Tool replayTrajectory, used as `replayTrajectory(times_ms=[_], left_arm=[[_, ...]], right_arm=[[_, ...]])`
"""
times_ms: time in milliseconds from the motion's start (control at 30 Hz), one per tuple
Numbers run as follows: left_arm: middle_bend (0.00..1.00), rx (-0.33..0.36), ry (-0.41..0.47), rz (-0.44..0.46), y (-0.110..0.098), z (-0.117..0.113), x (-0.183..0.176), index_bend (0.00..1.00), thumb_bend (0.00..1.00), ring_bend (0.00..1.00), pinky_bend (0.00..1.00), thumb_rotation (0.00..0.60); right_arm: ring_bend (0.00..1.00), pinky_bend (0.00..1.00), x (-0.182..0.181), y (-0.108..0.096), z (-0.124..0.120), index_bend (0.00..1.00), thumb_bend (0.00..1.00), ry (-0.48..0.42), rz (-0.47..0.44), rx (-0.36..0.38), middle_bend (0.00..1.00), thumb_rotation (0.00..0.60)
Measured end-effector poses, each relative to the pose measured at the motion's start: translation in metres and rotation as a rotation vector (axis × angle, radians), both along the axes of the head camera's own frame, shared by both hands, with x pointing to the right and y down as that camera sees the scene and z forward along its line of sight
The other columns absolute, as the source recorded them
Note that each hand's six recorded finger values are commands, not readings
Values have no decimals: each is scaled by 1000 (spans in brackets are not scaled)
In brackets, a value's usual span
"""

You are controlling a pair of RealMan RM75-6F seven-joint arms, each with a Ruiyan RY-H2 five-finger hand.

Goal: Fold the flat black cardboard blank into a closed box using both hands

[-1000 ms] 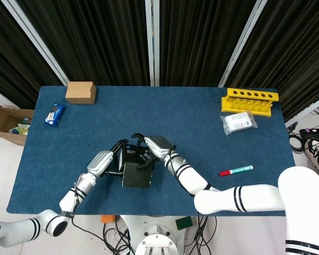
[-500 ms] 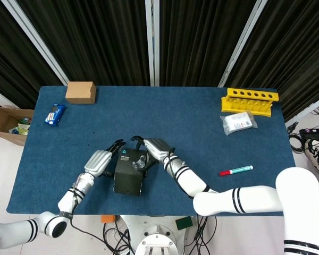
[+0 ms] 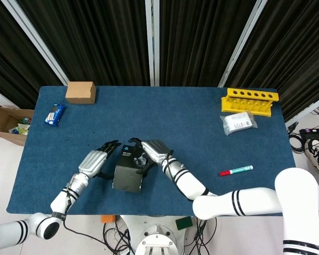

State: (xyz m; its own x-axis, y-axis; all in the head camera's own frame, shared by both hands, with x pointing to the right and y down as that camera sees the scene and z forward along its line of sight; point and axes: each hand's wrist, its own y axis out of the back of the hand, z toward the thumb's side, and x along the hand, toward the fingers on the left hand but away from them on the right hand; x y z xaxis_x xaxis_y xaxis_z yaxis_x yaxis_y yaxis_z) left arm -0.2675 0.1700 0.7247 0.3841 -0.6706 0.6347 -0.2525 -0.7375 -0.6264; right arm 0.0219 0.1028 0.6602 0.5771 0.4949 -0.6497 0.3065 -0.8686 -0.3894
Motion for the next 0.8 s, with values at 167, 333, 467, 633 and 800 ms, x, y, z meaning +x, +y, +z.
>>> replayTrajectory(times_ms=[167,333,467,633,800], left_arm=[[0,26,-71,-12,0,-8,-21,28,21,12,266,600],[0,65,-138,-60,-2,-20,-46,28,20,12,270,600],[0,54,-138,-78,-1,-23,-51,28,20,12,274,600],[0,47,-125,-78,-1,-22,-49,28,20,12,278,600],[0,52,-108,-81,-3,-22,-47,27,20,12,278,600]], right_arm=[[743,1000,-7,6,-1,205,26,5,-21,28,346,600],[743,1000,-12,13,0,216,26,35,-48,95,345,600],[743,1000,-17,24,5,225,26,83,-88,196,345,600],[743,1000,-22,31,13,241,32,144,-155,353,345,600],[749,1000,-20,32,21,268,46,193,-218,499,352,600]])
